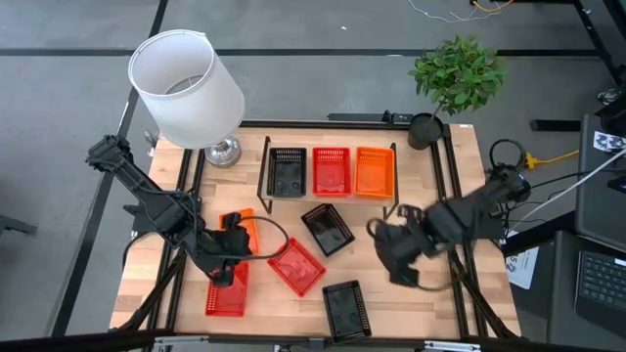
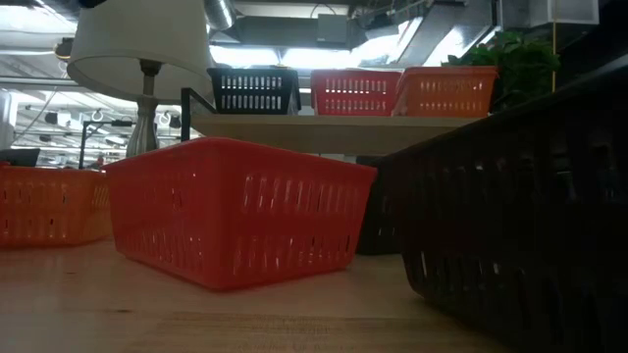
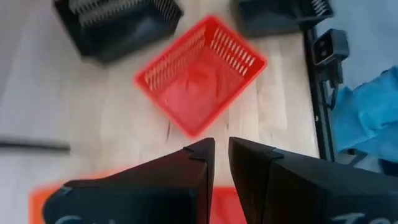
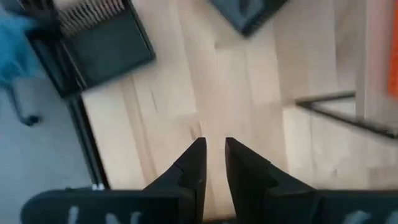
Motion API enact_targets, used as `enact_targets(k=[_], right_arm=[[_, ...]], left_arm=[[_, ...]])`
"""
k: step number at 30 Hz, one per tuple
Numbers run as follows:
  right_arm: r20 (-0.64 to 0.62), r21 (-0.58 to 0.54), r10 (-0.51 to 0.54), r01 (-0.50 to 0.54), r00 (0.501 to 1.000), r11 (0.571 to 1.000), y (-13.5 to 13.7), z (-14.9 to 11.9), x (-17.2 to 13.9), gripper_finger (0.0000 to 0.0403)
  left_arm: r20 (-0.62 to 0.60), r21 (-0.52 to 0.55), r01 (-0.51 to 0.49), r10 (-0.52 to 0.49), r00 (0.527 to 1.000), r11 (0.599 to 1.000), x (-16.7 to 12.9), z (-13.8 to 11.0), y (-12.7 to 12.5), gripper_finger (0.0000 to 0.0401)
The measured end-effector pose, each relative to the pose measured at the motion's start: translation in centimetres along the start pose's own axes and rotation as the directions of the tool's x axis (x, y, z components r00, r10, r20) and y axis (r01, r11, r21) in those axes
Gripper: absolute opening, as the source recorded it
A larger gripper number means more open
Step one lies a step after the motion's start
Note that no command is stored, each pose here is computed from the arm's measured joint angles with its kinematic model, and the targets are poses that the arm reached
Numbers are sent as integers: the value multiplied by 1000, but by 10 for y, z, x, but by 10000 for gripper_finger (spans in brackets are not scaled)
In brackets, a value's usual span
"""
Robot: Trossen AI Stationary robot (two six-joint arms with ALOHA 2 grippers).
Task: Stack baskets on shelf by color
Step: Stack the right red bin on top of the red bin on the shelf
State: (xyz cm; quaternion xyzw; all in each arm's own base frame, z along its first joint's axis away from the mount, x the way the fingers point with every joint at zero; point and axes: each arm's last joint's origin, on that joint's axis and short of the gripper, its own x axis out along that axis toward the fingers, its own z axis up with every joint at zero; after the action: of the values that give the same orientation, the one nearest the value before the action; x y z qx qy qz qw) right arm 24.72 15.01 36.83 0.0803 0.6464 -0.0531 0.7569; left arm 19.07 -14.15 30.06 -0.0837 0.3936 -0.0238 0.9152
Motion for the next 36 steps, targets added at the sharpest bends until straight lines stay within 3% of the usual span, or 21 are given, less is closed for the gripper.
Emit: enact_targets(k=[5,9,12,17,22,27,36], right_arm=[[116,-22,-51,54,992,998,29,-26,-3,59],[190,69,-91,79,977,994,43,-41,-3,59],[206,109,-94,72,974,991,52,-51,-3,59],[200,84,-97,81,975,993,62,-59,2,59],[197,81,-113,99,974,992,66,-58,7,59],[202,78,-126,112,971,991,67,-57,9,59],[201,74,-133,121,970,990,67,-58,9,59]], left_arm=[[-167,-109,-60,41,985,992,12,-10,5,49],[-211,-113,-85,60,976,990,26,-15,-1,62],[-160,-128,-57,36,986,990,43,-11,-11,66],[-13,-176,48,-51,999,983,82,5,-30,66],[86,-227,94,-76,993,969,123,26,-38,67],[64,-243,46,-31,997,969,162,40,-38,67],[-8,-220,11,-13,1000,975,205,56,-63,67]])
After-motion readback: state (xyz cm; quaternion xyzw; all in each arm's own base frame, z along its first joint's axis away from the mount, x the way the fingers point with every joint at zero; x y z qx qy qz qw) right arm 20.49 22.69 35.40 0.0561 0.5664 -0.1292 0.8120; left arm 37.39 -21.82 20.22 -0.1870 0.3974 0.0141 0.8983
